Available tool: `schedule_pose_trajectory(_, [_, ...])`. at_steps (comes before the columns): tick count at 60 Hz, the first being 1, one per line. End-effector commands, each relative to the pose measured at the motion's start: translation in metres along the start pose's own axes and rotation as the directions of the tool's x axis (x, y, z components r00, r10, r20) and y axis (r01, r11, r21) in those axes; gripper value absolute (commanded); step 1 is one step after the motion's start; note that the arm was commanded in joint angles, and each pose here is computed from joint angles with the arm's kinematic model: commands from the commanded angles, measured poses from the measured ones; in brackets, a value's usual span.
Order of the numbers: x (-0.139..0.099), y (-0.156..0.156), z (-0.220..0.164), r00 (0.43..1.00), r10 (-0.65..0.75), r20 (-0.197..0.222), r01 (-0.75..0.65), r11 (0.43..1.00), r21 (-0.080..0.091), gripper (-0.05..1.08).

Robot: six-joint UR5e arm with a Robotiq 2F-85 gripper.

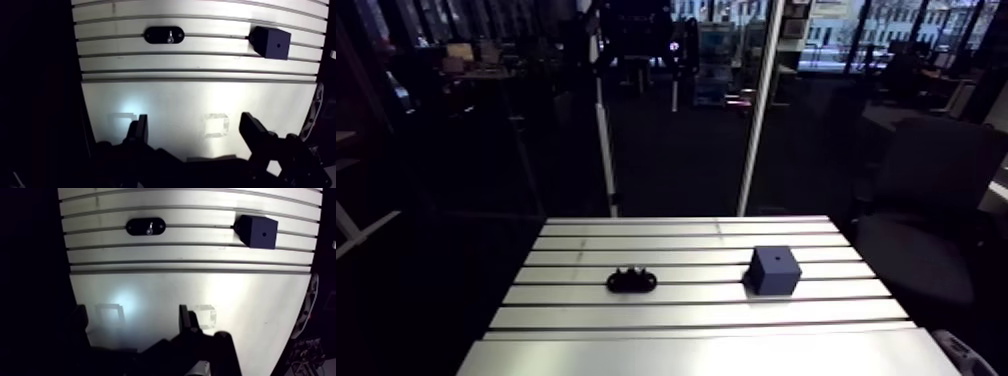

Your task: Pick up the M10 bolt and insert it into the hole until fully seated.

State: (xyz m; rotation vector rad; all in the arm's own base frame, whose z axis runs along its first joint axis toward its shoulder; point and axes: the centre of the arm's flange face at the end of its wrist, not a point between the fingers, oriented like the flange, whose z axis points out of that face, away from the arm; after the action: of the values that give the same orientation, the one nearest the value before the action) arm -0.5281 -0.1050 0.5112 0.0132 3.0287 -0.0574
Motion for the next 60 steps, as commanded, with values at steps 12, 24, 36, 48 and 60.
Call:
schedule_pose_trajectory(12, [0.0322,-0.0175,0.0038,0.998,-0.061,-0.032,0.06,0.998,-0.01,0.01])
schedule_pose_trajectory(24, [0.0311,-0.0167,0.003,0.998,-0.059,-0.033,0.059,0.998,-0.01,0.01])
schedule_pose_trajectory(36, [0.0299,-0.0174,0.0028,0.998,-0.059,-0.035,0.059,0.998,-0.011,0.01])
schedule_pose_trajectory(48, [0.0293,-0.0176,0.0025,0.998,-0.059,-0.037,0.059,0.998,-0.01,0.01])
schedule_pose_trajectory(60, [0.0254,-0.0174,0.0106,0.998,-0.054,-0.023,0.054,0.998,-0.009,0.01])
